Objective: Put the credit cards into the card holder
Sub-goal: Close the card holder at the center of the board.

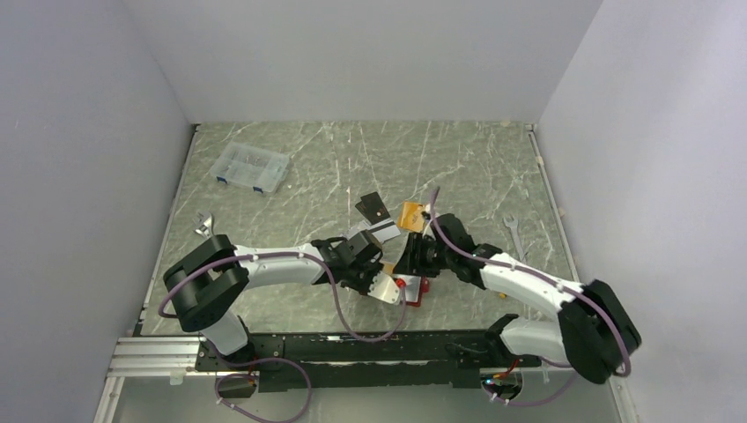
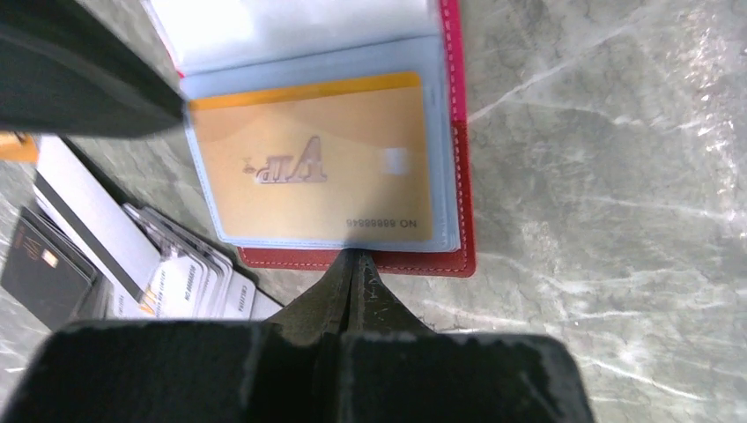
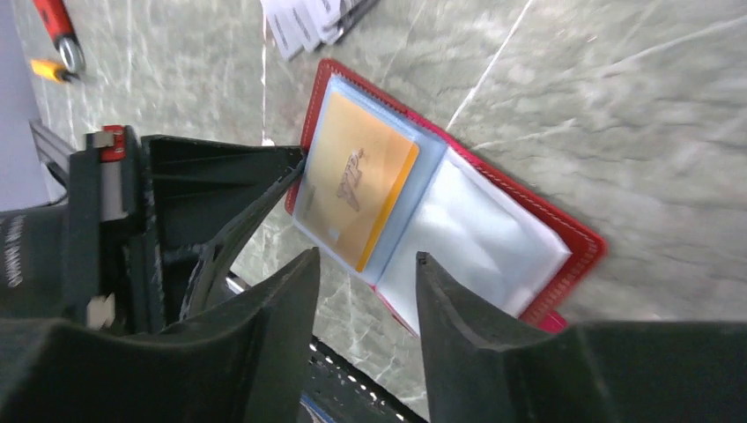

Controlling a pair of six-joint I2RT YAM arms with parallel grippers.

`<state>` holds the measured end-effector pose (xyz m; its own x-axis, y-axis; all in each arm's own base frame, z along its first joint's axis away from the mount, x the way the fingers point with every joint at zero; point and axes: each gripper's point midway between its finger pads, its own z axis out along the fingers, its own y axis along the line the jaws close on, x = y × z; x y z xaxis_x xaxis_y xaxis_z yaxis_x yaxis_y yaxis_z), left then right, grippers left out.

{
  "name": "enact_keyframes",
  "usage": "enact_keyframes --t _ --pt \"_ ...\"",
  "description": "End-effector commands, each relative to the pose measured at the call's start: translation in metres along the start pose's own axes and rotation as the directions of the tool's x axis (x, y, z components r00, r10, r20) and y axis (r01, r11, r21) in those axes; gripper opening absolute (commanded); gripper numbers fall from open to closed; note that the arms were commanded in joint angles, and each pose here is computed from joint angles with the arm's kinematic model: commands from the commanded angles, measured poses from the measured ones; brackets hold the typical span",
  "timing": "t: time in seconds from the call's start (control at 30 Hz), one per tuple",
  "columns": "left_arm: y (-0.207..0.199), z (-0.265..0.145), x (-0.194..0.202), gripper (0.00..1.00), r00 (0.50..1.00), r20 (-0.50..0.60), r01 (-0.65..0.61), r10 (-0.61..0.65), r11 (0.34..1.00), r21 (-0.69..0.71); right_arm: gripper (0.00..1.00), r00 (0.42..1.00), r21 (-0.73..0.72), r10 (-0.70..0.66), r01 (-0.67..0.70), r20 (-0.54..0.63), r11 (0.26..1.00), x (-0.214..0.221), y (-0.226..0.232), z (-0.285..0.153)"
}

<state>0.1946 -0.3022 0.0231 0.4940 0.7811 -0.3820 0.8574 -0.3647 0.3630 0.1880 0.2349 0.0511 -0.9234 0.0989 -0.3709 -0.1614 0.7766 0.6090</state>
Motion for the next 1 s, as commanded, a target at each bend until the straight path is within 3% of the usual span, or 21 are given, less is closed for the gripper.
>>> enact_keyframes --t 0.0,0.2,0.37,0.4,0.57,0.83,0.97 --pt "0.012 -0.022 -0.003 0.00 0.987 0.031 0.154 -0.155 0.988 0.016 0.50 0.994 0.091 -0.025 0.015 0.102 0.996 -0.030 -0.005 -0.034" --pt "0.038 -0.050 0.000 0.04 0.932 0.089 0.353 -0.353 0.935 0.006 0.64 0.989 0.246 -0.034 -0.003 0.147 0.969 -0.026 -0.030 -0.066" --pt "0.055 -0.069 0.001 0.07 0.872 0.149 0.470 -0.466 0.882 0.009 0.99 0.989 0.253 -0.025 -0.013 0.148 0.967 -0.008 -0.035 -0.067" --pt "0.058 -0.071 0.001 0.07 0.861 0.160 0.488 -0.483 0.873 0.011 1.00 0.988 0.260 -0.024 -0.016 0.150 0.966 -0.005 -0.036 -0.066" --pt "0.057 -0.072 0.005 0.06 0.816 0.173 0.551 -0.551 0.833 0.050 0.99 0.989 0.313 -0.039 -0.007 0.141 0.950 0.008 -0.038 -0.055" --pt "0.045 -0.060 -0.001 0.07 0.683 0.182 0.681 -0.707 0.707 0.190 0.71 0.985 0.521 -0.080 -0.010 0.151 0.854 0.015 -0.060 -0.050" --pt "0.037 -0.052 -0.007 0.07 0.618 0.184 0.724 -0.765 0.644 0.246 0.53 0.978 0.542 -0.063 -0.055 0.196 0.839 0.013 -0.068 -0.050"
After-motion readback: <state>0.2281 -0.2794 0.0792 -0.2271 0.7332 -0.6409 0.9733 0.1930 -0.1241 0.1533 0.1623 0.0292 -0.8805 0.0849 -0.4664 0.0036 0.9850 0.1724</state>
